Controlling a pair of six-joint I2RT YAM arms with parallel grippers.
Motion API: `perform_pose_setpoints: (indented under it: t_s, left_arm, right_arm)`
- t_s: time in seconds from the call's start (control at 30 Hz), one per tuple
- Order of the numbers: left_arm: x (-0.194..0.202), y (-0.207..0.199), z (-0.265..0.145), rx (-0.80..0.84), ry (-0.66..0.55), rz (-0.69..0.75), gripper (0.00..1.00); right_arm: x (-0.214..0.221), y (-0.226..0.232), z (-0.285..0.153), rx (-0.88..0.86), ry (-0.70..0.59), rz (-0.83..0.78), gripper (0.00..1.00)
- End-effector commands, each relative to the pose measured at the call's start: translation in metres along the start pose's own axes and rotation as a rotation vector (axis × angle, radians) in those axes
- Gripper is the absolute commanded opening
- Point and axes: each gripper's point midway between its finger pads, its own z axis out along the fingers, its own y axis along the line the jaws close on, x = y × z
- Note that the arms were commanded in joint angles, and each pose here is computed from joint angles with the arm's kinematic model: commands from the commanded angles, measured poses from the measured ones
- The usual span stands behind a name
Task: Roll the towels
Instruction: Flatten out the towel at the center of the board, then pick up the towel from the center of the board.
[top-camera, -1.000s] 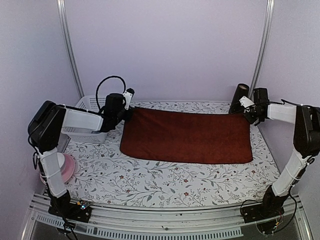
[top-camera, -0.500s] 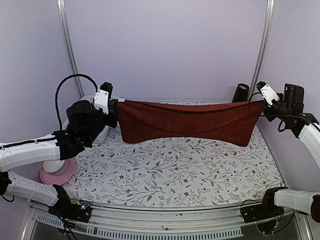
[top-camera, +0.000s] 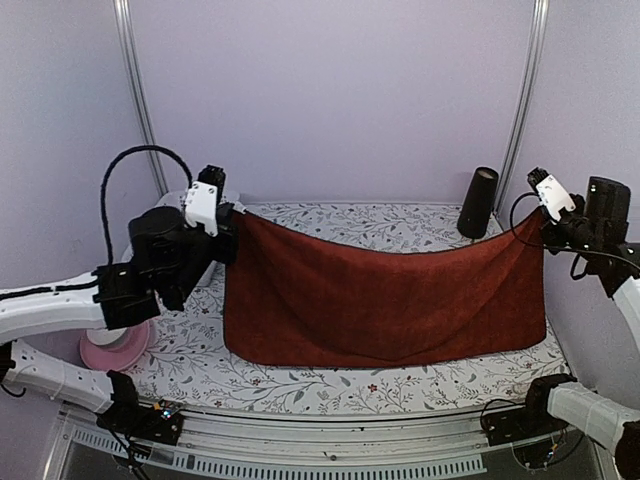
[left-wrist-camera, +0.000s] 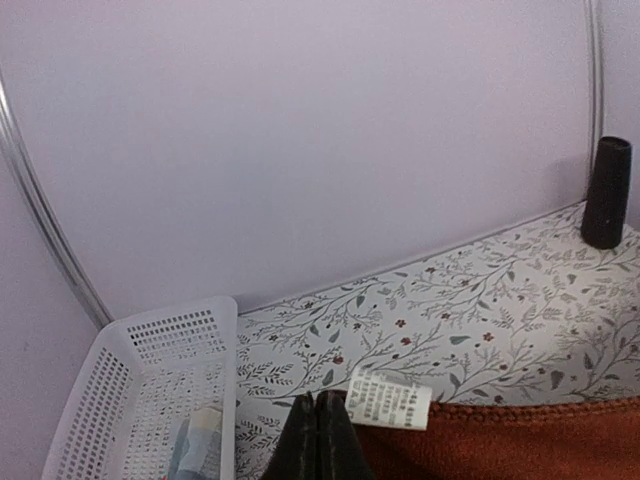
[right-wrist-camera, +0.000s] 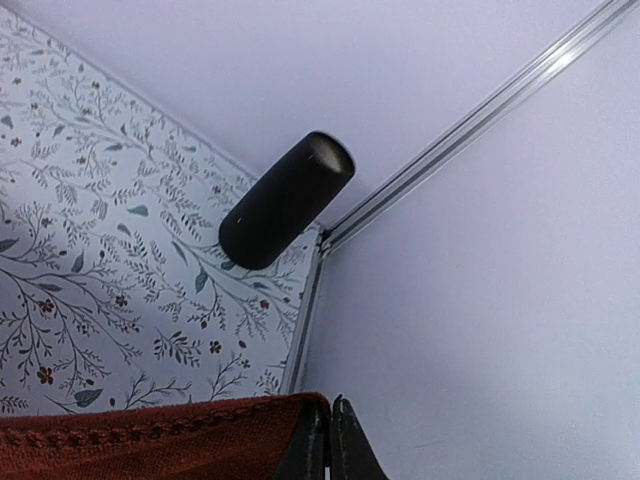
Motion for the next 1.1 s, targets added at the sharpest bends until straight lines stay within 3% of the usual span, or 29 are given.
perform_pose_setpoints:
  t_s: [0.0,0.2,0.43,0.7,1.07]
  left_arm:
    - [0.074,-0.012,0.08,-0.003,0.22,0.131,0.0]
    - [0.162,-0.011,0.19,-0.061,0.408,0.254,0.0]
    - [0.202,0.011,0.248,-0.141,0.458,0.306,0.0]
    - [0.198,0.034,0.266,-0.118,0.413,0.305,0.0]
    - [0.186,0.028,0.224,0.009,0.321,0.342,0.0]
  right_arm:
    - [0.041,0.03,0.075,-0.053,0.145,-0.009,0.02]
    - [0.086,0.058,0.186,-0.093,0.31,-0.065,0.02]
    - [0.12,0.075,0.259,-0.089,0.42,-0.103,0.02]
    - [0.121,0.084,0.273,-0.126,0.406,-0.104,0.02]
    - [0.118,0.09,0.236,-0.23,0.313,-0.153,0.02]
